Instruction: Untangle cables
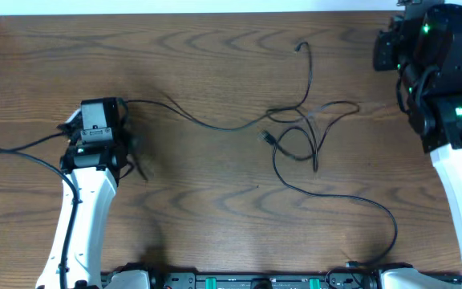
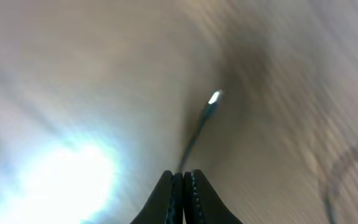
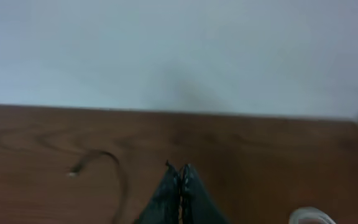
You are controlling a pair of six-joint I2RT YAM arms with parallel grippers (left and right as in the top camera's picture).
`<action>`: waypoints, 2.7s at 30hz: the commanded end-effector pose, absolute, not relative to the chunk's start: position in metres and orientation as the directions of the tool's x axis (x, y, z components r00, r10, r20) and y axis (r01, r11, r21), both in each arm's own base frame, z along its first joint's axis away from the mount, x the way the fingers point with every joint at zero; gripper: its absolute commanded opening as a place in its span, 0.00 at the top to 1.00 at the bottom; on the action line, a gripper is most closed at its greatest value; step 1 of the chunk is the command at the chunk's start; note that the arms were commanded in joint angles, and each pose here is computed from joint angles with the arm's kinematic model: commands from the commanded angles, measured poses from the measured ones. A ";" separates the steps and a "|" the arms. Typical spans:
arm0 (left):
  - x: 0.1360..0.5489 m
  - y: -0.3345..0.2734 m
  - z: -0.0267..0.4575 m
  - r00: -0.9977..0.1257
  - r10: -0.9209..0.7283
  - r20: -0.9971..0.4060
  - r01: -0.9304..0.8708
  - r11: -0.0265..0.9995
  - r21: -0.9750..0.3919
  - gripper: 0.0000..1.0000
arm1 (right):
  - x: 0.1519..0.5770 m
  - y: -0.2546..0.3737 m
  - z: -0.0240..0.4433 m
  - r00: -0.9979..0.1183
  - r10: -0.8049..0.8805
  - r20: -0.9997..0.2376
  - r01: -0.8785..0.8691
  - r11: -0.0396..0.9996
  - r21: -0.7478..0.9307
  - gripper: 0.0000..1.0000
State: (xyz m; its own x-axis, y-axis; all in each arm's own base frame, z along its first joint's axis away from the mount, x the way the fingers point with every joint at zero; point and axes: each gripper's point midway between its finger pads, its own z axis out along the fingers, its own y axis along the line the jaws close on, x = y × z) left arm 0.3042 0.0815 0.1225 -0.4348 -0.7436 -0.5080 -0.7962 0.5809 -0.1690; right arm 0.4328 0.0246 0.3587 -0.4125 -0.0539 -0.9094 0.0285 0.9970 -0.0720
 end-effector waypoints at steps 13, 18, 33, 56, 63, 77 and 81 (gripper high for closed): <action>0.345 0.030 0.133 -0.549 -0.728 -0.411 -0.578 0.686 -0.442 0.92 | 0.405 0.097 0.223 -0.823 -0.026 -0.567 -0.215 0.938 0.270 0.18; 0.341 0.029 0.130 -0.556 -0.729 -0.399 -0.586 0.684 -0.435 0.92 | 0.377 0.127 0.179 -0.941 -0.023 -0.338 -0.178 0.883 0.435 0.16; 0.341 0.029 0.129 -0.557 -0.730 -0.397 -0.587 0.684 -0.433 0.92 | 0.335 0.178 0.131 -0.757 -0.558 -0.342 -0.645 0.721 0.252 0.01; 0.336 0.029 0.126 -0.566 -0.730 -0.383 -0.597 0.683 -0.420 0.92 | 0.355 0.212 0.319 -0.482 -0.328 -0.813 -0.799 0.545 0.254 0.99; 0.323 0.054 0.119 -0.531 -0.728 -0.435 -0.678 0.672 -0.298 0.92 | 0.393 0.073 0.375 -0.462 -0.230 -0.857 -0.219 0.965 -0.141 0.99; 0.307 0.059 0.112 -0.516 -0.753 -0.408 -0.733 0.635 -0.244 0.92 | 0.446 -0.028 0.381 -0.384 0.017 -0.923 0.291 0.951 -0.103 0.99; 0.305 0.059 0.110 -0.520 -0.754 -0.403 -0.735 0.634 -0.238 0.93 | 0.463 -0.019 0.414 -0.239 0.101 -0.966 0.173 0.983 0.060 0.99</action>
State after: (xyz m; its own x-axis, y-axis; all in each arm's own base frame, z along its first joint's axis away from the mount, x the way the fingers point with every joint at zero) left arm 0.3108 0.0557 0.1169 -0.5231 -0.7495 -0.4057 -0.7170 0.6443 -0.2660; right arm 0.4610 -0.0197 0.3876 -0.3408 -0.0015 -0.9401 0.2157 0.9732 -0.0798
